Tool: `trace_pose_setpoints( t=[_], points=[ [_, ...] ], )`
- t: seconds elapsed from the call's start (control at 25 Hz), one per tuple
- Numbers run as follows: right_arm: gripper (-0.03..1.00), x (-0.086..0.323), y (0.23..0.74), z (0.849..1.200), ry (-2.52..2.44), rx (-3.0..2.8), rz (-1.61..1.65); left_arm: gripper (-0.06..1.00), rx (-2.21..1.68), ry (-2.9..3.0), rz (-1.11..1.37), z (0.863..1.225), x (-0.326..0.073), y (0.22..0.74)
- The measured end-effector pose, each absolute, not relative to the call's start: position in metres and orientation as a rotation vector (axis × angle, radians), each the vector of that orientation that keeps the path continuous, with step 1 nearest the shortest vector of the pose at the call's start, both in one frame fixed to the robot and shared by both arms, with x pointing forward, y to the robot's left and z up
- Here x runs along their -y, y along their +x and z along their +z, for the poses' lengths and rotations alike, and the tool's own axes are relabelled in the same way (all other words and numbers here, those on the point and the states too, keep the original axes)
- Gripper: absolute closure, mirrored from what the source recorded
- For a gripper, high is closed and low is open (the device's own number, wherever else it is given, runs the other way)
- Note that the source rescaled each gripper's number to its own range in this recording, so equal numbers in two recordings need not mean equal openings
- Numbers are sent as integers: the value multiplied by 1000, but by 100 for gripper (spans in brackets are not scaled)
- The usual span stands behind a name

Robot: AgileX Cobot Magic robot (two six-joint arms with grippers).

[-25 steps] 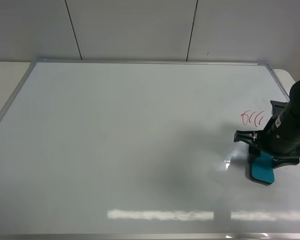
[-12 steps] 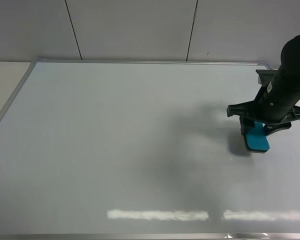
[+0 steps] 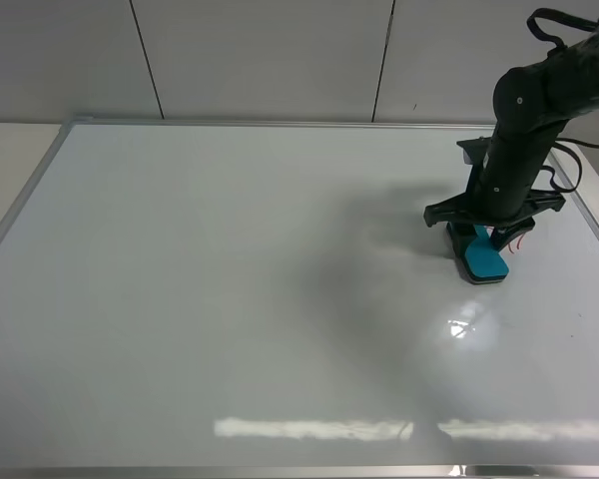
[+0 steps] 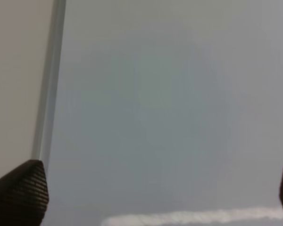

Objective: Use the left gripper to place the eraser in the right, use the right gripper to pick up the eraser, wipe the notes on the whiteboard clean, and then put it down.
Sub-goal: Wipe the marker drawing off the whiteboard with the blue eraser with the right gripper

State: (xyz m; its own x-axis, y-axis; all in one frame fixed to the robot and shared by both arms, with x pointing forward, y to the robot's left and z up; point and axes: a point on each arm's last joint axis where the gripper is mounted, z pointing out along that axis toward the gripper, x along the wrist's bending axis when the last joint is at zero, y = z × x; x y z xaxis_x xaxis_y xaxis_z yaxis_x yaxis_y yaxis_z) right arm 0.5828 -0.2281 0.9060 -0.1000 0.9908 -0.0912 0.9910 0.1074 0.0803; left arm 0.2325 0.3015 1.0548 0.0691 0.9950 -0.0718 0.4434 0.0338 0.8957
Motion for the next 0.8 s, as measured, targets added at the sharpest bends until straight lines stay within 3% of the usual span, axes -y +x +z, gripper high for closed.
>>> trace_pose_setpoints(
  t=[0.2, 0.56, 0.8],
  points=[
    [93, 252, 596, 903, 2078, -2213, 7, -6, -1493, 1530, 853, 1055, -301, 233],
    [93, 344, 598, 904, 2315, -1928, -10, -6, -1493, 1530, 853, 1055, -301, 233],
    [93, 316, 602, 904, 2278, -1977, 29, -6, -1493, 1530, 853, 1055, -301, 233]
  ],
)
